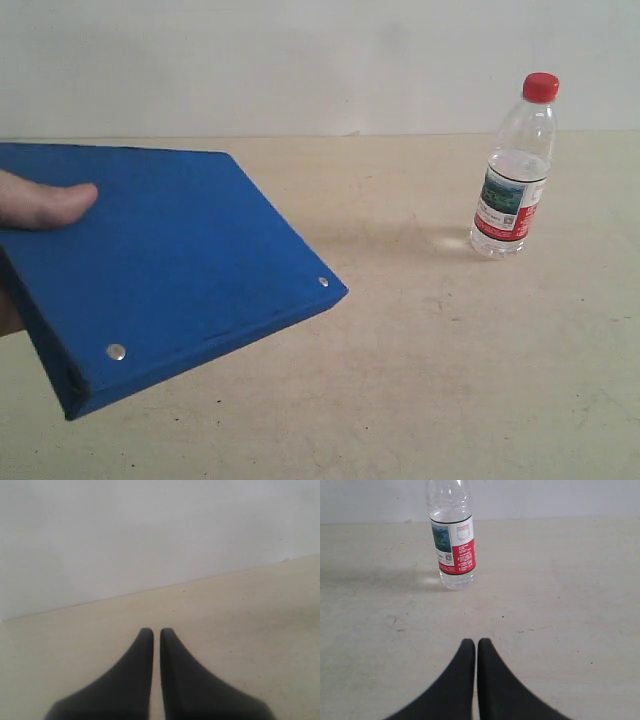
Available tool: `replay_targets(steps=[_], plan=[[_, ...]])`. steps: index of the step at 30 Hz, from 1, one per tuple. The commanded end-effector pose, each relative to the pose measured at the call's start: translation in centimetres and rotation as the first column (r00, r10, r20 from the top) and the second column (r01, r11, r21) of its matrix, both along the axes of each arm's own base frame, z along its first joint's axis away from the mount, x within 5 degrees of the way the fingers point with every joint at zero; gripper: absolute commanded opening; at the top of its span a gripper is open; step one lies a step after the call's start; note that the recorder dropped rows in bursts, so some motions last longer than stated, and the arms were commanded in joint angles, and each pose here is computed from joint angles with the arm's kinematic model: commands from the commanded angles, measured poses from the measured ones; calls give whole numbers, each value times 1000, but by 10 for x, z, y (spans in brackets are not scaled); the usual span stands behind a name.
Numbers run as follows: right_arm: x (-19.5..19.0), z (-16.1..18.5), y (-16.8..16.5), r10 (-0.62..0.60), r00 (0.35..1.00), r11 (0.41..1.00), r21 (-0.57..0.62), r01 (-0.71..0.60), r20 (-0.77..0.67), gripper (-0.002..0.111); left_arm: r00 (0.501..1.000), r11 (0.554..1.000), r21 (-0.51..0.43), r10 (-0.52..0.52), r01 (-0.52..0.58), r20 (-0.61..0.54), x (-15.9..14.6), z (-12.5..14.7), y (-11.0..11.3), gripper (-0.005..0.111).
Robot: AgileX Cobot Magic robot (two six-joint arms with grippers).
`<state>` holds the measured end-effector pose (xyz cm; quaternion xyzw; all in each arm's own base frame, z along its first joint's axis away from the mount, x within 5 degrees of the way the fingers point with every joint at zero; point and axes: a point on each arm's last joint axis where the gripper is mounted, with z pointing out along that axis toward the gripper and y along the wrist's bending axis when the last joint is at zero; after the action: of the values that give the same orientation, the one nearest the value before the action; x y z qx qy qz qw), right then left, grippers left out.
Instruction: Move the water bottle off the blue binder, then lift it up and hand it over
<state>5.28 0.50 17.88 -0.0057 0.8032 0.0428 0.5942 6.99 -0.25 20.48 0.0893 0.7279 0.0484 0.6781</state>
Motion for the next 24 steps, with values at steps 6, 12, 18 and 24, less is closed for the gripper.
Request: replay_targets(steps=[6,12,18,24], plan=[[0,1,0,4,1000,1000,3,-4,12,0,1000,1000,-17,6,-6,-8,0,-2,0,4],[0,1,0,4,1000,1000,3,-4,12,0,1000,1000,-17,6,-6,-8,0,-2,0,4],[0,1,0,4,1000,1000,3,-4,12,0,1000,1000,-17,6,-6,-8,0,-2,0,4],[0,1,0,4,1000,1000,3,-4,13,0,959,969,-18,-241,246,148,-12,18,-21,4]])
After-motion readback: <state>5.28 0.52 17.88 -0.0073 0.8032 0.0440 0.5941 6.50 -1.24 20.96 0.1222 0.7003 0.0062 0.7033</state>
